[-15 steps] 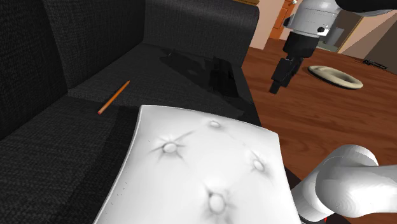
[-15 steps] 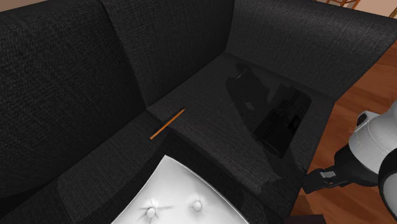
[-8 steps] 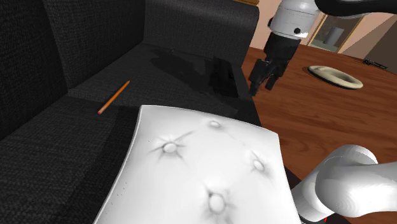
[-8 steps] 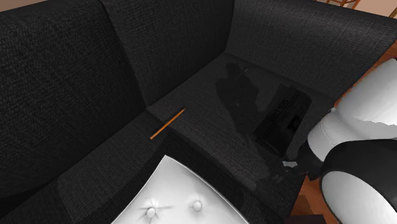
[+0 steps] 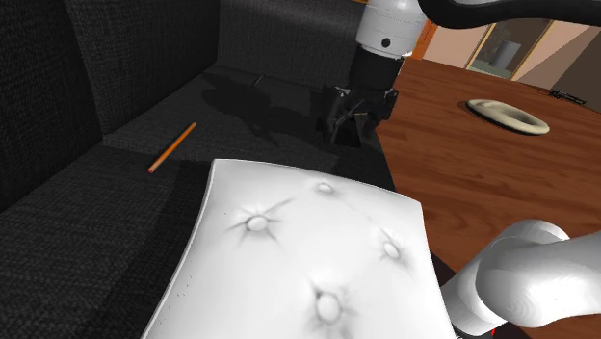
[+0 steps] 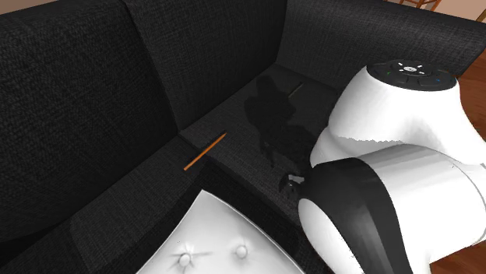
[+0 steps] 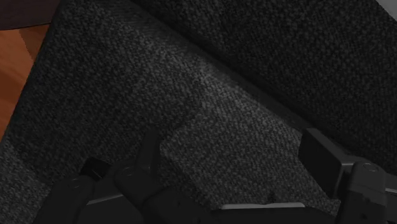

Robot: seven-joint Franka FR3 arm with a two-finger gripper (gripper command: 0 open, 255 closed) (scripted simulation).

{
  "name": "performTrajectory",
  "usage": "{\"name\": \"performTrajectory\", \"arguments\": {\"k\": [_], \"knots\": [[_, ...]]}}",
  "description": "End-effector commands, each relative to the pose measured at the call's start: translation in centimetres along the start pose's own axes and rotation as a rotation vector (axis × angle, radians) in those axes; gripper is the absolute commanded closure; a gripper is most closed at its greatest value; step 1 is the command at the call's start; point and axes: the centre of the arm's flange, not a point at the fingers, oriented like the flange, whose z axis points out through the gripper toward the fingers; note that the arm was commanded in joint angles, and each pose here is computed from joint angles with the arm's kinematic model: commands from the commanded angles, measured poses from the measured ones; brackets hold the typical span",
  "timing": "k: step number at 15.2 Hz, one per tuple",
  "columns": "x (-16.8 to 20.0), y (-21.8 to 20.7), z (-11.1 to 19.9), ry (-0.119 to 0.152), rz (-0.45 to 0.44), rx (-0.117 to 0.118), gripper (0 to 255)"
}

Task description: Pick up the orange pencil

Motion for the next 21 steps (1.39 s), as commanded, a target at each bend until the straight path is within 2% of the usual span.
{"name": "performTrajectory", "arguments": {"k": [1, 11, 21], "knots": [[1.0, -2.6, 0.6, 0.012, 0.048, 0.003, 0], [7.2, -13.6, 2.0, 0.073, 0.272, 0.006, 0], [15.9, -23.0, 2.9, 0.133, 0.496, 0.010, 0]]}}
